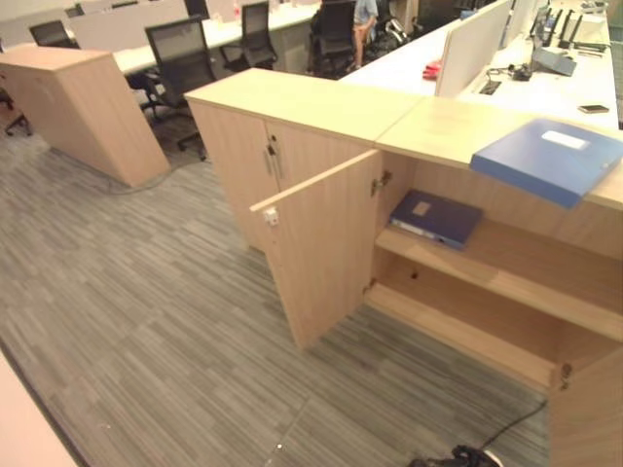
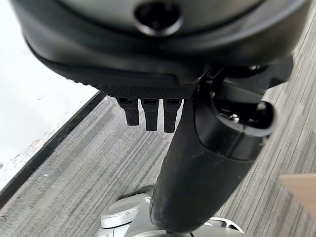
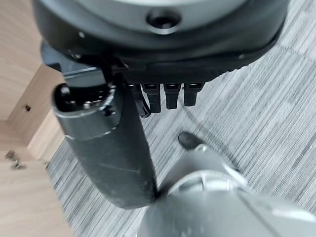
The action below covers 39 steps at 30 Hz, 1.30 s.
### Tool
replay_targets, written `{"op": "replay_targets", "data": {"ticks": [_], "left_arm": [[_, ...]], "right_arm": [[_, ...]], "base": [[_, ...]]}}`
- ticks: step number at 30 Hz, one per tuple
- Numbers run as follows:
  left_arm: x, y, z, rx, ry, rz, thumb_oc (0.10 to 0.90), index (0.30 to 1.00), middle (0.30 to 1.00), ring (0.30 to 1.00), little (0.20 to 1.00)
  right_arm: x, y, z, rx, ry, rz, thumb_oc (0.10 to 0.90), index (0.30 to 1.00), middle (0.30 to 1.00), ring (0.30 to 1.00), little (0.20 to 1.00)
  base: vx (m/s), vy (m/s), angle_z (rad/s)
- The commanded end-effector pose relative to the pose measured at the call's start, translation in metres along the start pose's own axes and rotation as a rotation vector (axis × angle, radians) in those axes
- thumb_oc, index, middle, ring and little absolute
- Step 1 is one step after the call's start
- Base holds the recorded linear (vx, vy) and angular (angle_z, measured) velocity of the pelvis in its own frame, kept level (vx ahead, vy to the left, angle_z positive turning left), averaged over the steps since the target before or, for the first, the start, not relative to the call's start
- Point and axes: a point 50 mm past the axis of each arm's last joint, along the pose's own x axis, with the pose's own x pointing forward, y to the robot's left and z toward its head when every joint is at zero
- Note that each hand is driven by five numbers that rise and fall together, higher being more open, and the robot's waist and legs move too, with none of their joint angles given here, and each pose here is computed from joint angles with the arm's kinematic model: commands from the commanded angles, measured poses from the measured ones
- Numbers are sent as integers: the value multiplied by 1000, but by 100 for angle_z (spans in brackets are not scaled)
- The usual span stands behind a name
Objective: Put the empty folder in the office cabinet
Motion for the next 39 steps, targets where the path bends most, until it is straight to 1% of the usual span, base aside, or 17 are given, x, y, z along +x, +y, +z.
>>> {"op": "replay_targets", "data": {"ticks": [1,7,8,10,12,19,23,24,25,27,28,30,32,33,34,39], "left_arm": [[3,6,32,17,-103,9,800,900,900,900,900],[0,-19,79,133,-274,-89,800,900,900,900,900],[0,-19,79,133,-274,-89,800,900,900,900,900],[-3,-29,93,110,-334,-141,800,900,900,900,900],[-6,-32,102,92,-374,-172,800,900,900,900,900],[-21,-36,128,104,-533,-265,800,900,900,900,900],[-39,-35,151,100,-682,-323,800,900,900,900,900],[-40,-34,151,101,-681,-323,800,900,900,900,900],[-48,-31,158,105,-736,-347,800,900,900,900,900],[-54,-32,163,116,-776,-370,800,900,900,900,900],[-54,-32,163,116,-776,-369,800,900,900,900,900],[-64,-37,177,159,-836,-407,800,900,900,900,900],[-66,-40,176,183,-839,-429,800,900,900,900,900],[-75,-42,183,210,-890,-463,800,900,900,900,900],[-78,-43,184,223,-902,-479,800,900,900,900,900],[-94,-38,192,193,-970,-539,800,900,900,900,900]], "right_arm": [[-1,1,-10,-13,44,-16,800,900,900,900,900],[0,-6,-2,-24,16,-34,800,900,900,900,900],[0,-6,-2,-24,17,-34,800,900,900,900,900],[1,-7,2,-55,6,-27,800,900,900,900,900],[1,-8,5,-68,-2,-28,800,900,900,900,900],[1,-22,5,-90,8,-50,800,900,900,900,900],[1,-26,13,-110,-15,-55,800,900,900,900,900],[1,-26,12,-110,-14,-55,800,900,900,900,900],[1,-30,19,-117,-37,-62,800,900,900,900,900],[1,-32,25,-122,-56,-70,800,900,900,900,900],[1,-32,25,-122,-56,-70,800,900,900,900,900],[2,-32,30,-127,-70,-72,800,900,900,900,900],[2,-31,28,-146,-59,-67,800,900,900,900,900],[2,-29,23,-166,-42,-56,800,900,900,900,900],[2,-28,21,-168,-36,-50,800,900,900,900,900],[2,-17,18,-198,-25,-15,800,900,900,900,900]], "base": [[173,-287,38],[130,-229,3],[100,-174,-17],[151,-305,-28],[158,-296,-28],[147,-219,-37],[115,4,-30],[105,111,-42],[160,120,-57],[221,102,-45],[266,66,-51],[309,78,-73],[251,84,-82],[328,139,-83],[485,205,-66],[306,157,-43]]}}
